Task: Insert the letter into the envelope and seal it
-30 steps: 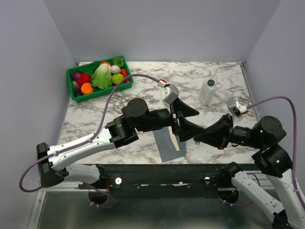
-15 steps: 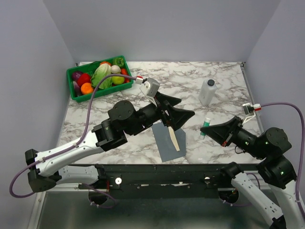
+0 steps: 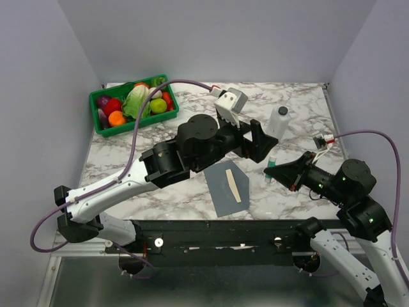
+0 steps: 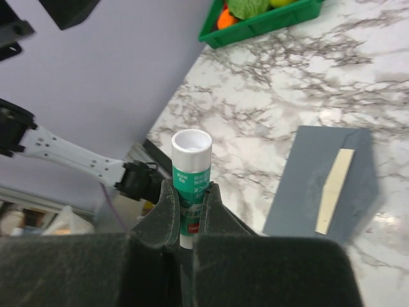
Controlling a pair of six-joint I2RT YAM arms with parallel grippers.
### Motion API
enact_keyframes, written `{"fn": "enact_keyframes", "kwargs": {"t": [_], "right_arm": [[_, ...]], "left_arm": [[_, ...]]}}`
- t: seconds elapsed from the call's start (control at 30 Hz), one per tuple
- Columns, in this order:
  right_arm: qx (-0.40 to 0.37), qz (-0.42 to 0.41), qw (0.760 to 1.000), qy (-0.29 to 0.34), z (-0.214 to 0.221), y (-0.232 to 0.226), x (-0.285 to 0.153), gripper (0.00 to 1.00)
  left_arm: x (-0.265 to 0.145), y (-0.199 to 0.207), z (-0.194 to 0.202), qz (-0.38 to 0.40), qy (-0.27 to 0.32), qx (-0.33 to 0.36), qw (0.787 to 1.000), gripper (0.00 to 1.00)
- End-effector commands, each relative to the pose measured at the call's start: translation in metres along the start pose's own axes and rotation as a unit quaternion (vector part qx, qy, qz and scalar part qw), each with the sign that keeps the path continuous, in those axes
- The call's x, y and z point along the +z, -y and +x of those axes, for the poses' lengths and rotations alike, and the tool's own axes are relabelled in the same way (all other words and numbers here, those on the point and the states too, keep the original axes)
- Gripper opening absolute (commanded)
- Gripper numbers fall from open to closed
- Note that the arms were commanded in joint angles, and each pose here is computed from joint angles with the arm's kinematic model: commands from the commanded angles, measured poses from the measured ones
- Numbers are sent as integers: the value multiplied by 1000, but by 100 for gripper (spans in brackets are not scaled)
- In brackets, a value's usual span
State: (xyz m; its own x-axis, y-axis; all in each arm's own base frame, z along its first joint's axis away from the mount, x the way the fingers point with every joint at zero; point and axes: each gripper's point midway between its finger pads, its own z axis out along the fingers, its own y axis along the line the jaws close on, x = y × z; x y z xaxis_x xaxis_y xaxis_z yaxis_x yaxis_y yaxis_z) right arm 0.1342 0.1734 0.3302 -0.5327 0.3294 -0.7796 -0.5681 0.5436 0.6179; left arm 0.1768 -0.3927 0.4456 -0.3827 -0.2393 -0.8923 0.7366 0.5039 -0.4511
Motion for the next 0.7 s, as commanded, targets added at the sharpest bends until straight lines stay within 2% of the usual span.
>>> {"fn": "enact_keyframes", "kwargs": {"t": [0.0,0.13,0.3,0.67], "right_arm": [[-97,15,995,7,-14,3,-4,1],[-101,2,995,2,-16,-1,1,1],[-104,-8,995,6,-18,-5,1,1],[-105,-17,994,7,-19,-8,3,1]], "left_arm": [[2,-16,31,-49,-69,31,996,99],[8,-7,42,-36,-81,24,996,97],[13,-9,55,-43,-95,19,994,89],[22,3,59,-25,-96,7,995,77]]}}
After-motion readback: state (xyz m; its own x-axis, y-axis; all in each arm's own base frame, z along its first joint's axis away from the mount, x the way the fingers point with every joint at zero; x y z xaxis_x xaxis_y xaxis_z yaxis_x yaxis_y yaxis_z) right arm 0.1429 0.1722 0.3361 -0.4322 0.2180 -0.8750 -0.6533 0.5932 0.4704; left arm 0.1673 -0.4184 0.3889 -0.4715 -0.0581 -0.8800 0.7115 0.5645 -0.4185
